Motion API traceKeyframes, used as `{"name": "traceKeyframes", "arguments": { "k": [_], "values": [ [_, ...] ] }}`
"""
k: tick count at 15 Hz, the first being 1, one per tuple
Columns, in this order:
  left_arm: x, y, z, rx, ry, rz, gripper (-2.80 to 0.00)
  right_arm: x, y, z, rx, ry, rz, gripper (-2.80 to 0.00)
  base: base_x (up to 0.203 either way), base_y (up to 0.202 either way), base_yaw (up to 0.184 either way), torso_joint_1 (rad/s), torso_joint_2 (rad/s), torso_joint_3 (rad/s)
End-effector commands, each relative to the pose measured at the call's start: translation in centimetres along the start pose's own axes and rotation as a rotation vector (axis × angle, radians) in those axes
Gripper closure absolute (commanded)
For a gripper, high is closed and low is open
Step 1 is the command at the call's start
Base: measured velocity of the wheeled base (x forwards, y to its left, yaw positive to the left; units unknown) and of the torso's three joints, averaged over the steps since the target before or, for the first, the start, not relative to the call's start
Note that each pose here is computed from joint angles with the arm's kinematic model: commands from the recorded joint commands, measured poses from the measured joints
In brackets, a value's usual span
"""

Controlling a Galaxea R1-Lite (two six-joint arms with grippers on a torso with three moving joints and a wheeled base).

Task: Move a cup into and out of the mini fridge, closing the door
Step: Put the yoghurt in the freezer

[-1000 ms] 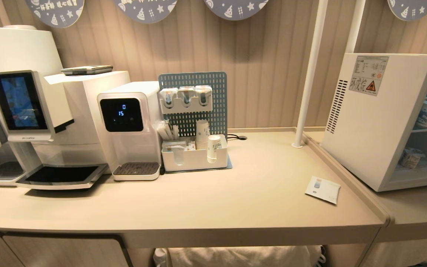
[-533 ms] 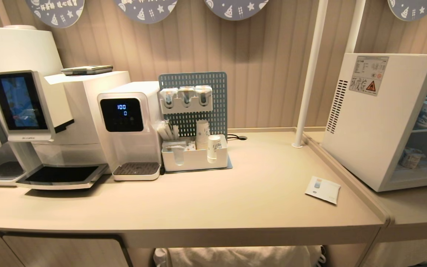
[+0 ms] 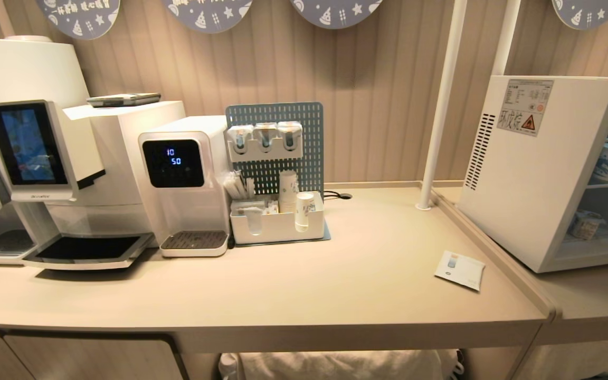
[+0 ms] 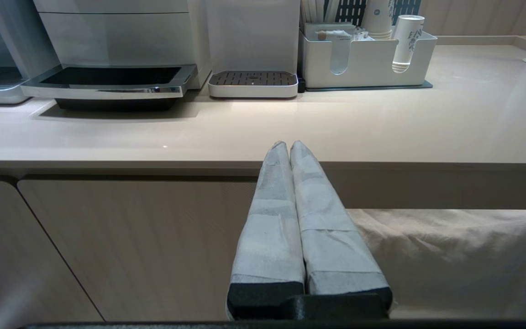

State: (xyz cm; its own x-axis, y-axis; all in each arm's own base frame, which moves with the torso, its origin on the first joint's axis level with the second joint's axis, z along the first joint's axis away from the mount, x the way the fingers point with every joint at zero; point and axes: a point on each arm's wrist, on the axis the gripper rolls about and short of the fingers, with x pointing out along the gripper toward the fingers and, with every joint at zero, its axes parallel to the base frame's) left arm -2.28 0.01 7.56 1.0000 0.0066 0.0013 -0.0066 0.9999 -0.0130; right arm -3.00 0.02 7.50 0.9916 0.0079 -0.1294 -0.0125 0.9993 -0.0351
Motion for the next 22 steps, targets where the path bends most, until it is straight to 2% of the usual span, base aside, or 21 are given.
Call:
{"name": "traceKeyframes", "arguments": {
  "k": [1, 12, 22],
  "values": [
    [0.03, 0.0, -0.08, -0.001, 0.003, 0.001, 0.0, 0.05, 0.0, 0.02, 0.0, -0.008, 0.0, 0.0, 0.0, 0.0, 0.0, 0.0, 0.0, 0.0],
    [0.02, 0.0, -0.05, 0.002, 0.002, 0.0, 0.0, 0.07, 0.0, 0.04, -0.002, -0.013, 0.0, 0.0, 0.0, -0.006, -0.001, 0.0, 0.0, 0.001],
    [0.02, 0.0, -0.07, 0.002, 0.003, 0.0, 0.0, 0.07, 0.0, 0.02, -0.002, -0.012, 0.0, 0.0, 0.0, -0.184, -0.002, 0.002, 0.0, 0.002]
  ]
}}
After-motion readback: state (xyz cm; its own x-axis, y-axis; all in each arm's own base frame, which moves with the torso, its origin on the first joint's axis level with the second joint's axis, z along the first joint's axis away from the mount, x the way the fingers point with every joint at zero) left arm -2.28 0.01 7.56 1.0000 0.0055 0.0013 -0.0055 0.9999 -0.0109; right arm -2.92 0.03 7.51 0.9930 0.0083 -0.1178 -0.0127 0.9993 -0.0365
